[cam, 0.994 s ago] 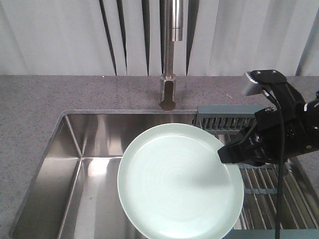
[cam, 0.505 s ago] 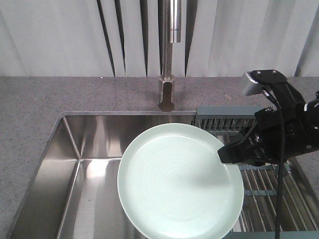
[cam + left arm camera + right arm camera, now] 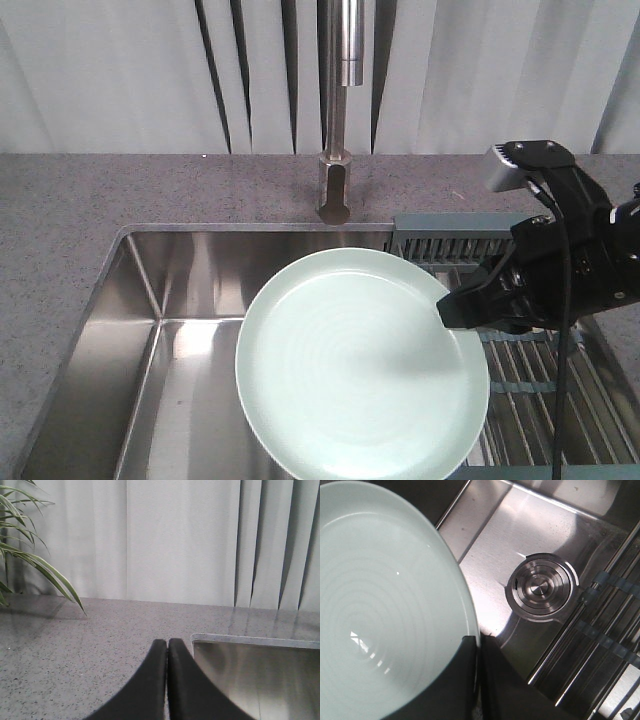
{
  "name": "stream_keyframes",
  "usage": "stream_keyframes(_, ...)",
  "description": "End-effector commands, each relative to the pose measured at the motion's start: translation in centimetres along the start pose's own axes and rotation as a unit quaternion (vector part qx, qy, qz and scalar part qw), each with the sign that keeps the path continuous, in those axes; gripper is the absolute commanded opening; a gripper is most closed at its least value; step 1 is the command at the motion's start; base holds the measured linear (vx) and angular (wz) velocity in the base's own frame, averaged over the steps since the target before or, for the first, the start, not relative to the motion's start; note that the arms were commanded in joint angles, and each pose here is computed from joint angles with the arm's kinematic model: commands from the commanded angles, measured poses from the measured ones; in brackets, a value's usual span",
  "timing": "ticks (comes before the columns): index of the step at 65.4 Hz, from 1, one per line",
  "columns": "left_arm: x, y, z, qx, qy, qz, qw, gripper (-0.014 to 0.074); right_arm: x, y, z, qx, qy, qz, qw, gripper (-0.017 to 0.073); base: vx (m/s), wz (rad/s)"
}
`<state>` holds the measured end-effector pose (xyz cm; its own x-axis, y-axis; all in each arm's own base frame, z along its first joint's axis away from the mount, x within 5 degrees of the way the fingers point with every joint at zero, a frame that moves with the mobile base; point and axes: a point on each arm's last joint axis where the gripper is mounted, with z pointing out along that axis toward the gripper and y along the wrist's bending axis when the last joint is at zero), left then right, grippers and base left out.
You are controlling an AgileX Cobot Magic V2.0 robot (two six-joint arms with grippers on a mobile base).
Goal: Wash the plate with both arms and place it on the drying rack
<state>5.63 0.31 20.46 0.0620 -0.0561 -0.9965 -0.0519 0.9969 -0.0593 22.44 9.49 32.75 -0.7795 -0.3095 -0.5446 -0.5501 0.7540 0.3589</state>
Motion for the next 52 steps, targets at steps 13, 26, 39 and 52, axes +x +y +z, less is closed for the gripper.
stream_keyframes(13, -1.5, -0.1, -0.2, 0.004, -0.057, -0.006, 0.998, -0.0006, -0.7, 0.8, -1.2, -0.008, -0.041, -0.003, 0.999, -0.0001, 0.0, 0.0)
stream_keyframes(26, -1.5, -0.1, -0.2, 0.004, -0.058, -0.006, 0.998, -0.0006, -0.7, 0.8, -1.2, -0.008, -0.041, -0.003, 0.999, -0.0001, 0.0, 0.0)
stream_keyframes(39, -2.9, -0.2, -0.4, 0.007, -0.073, -0.034, 0.997, -0.0006, -0.7, 0.8, -1.2, -0.008, -0.041, -0.003, 0.999, -0.0001, 0.0, 0.0)
stream_keyframes(52, -7.4, -0.5, -0.4, 0.009, -0.071, -0.035, 0.997, -0.0006, -0.7, 0.8, -1.2, -0.008, -0.041, -0.003, 0.999, -0.0001, 0.0, 0.0)
